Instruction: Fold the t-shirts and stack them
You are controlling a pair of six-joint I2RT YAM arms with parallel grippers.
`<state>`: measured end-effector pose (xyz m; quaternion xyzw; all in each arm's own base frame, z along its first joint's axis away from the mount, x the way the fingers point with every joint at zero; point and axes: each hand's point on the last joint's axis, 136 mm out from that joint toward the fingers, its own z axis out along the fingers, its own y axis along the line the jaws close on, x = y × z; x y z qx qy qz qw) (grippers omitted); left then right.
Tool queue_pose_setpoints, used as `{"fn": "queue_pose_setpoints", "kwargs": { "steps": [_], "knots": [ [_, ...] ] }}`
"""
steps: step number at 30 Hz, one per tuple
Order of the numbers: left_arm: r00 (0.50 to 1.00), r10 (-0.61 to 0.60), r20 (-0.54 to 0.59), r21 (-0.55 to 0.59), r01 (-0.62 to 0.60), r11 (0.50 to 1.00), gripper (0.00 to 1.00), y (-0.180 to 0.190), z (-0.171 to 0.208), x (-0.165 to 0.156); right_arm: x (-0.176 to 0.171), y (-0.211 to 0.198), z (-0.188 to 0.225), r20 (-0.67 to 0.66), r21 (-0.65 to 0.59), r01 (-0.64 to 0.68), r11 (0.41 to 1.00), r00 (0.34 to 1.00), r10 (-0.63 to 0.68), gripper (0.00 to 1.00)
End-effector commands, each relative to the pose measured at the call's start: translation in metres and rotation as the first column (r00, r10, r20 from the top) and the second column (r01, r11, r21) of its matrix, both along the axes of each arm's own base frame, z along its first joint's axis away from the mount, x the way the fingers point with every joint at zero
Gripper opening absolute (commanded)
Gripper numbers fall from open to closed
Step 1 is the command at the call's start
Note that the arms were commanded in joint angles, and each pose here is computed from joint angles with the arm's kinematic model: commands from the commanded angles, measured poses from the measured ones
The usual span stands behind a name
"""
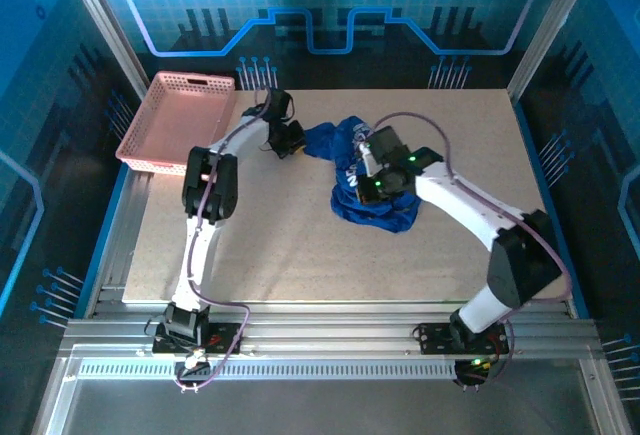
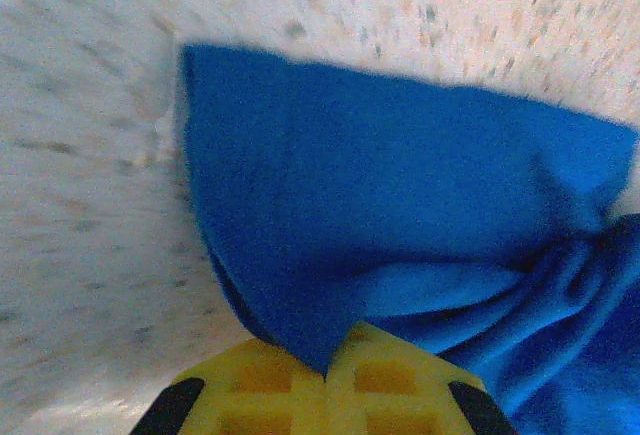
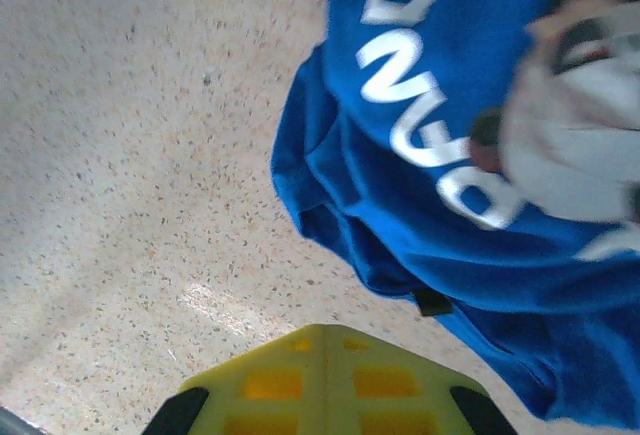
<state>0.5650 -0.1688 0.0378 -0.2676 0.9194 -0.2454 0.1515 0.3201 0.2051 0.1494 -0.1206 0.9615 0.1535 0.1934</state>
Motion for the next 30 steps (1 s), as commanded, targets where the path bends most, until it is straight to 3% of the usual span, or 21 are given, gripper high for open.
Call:
{"fn": "queue_pose_setpoints", "kwargs": {
  "steps": [1,7,11,18,21,30],
  "knots": [
    [0.983,0.029,0.179,-0.02,-0.026,0.999,0.0,0.019,0.084,0.012,-0.016,-0.014,0.003,-0.054,0.028,-0.033,0.999,0.998,0.034,0.0],
    [0.972,0.017,0.233,-0.044,-0.007,0.999,0.0,0.018,0.117,-0.006,-0.028,0.042,-0.006,-0.119,0.117,-0.202,0.972,0.969,0.216,0.46],
    [0.965,0.01,0.262,-0.056,0.005,0.998,0.0,0.02,0.132,-0.019,-0.037,0.069,-0.041,-0.19,0.08,-0.263,0.961,0.943,0.274,0.6],
    [0.966,-0.015,0.257,-0.076,0.036,0.997,0.0,0.015,0.131,-0.03,-0.023,0.07,-0.088,-0.251,-0.037,-0.27,0.962,0.935,0.252,0.64],
    [0.966,-0.023,0.258,-0.073,0.043,0.996,0.0,0.016,0.132,-0.034,-0.016,0.058,-0.096,-0.244,-0.122,-0.254,0.96,0.945,0.219,0.63],
    [0.967,-0.033,0.254,-0.08,0.054,0.995,0.0,0.015,0.129,-0.043,0.0,0.051,-0.115,-0.216,-0.22,-0.239,0.946,0.957,0.192,0.62]
  ]
}}
